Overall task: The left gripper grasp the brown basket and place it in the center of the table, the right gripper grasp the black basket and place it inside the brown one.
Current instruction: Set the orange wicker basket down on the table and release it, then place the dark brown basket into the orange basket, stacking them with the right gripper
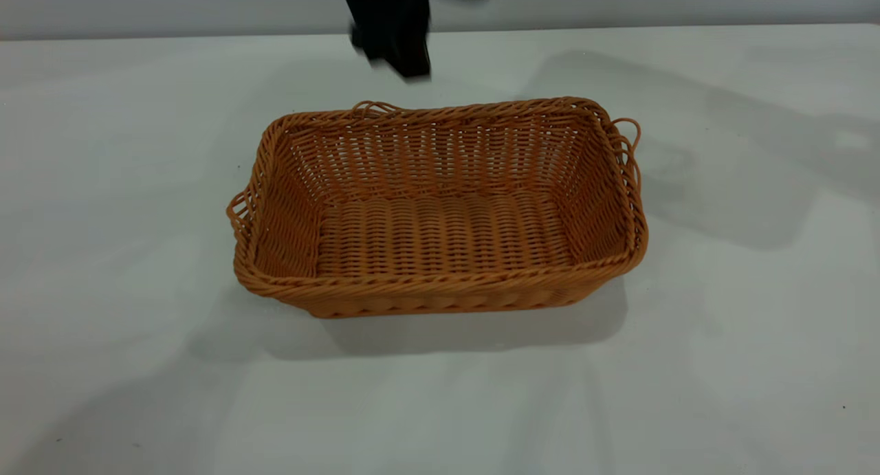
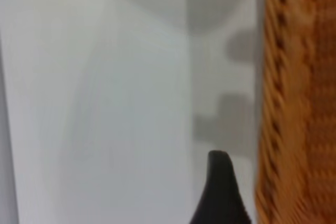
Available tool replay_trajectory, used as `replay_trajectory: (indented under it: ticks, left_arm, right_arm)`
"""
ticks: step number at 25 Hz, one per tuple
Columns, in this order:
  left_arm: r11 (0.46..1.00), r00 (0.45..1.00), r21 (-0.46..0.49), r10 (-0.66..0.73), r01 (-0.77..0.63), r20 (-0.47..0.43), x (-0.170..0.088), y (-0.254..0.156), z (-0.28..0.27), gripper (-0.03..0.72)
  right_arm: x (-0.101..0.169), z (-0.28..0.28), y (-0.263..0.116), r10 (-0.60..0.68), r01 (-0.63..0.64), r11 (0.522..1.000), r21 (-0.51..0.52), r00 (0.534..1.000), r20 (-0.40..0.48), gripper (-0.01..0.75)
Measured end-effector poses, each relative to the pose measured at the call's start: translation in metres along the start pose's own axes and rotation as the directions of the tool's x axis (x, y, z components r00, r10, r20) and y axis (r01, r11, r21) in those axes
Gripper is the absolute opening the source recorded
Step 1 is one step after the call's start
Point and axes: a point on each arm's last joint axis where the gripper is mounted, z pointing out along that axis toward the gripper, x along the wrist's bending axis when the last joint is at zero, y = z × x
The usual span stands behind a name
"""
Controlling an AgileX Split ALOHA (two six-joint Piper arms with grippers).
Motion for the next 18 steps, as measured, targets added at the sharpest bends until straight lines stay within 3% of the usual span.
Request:
replay_trajectory:
  ticks: [6,10,13,18]
  left_arm:
    - [0.994,0.993,0.06,-0.096,0.092,0.063,0.001,-0.012,-0.105,0.486]
    - [0.994,0.996,0.052,-0.094,0.094,0.003,-0.005,-0.015,-0.174,0.457]
    - [0.996,0.992,0.001,-0.089,0.089,-0.089,-0.009,-0.015,-0.22,0.421]
    - [0.995,0.978,-0.062,-0.09,0.079,-0.188,-0.019,-0.018,-0.27,0.36]
  right_arm:
    - [-0.008,0.015,-0.005,0.028,-0.027,0.997,0.066,1.0,-0.007,0.085]
    - [0.009,0.043,-0.022,-0.021,0.025,0.98,0.195,1.0,-0.022,0.085]
    - [0.039,0.076,-0.047,-0.128,0.125,0.942,0.31,0.992,-0.013,0.085]
    - [0.079,0.139,-0.107,-0.303,0.265,0.818,0.511,0.953,-0.009,0.085]
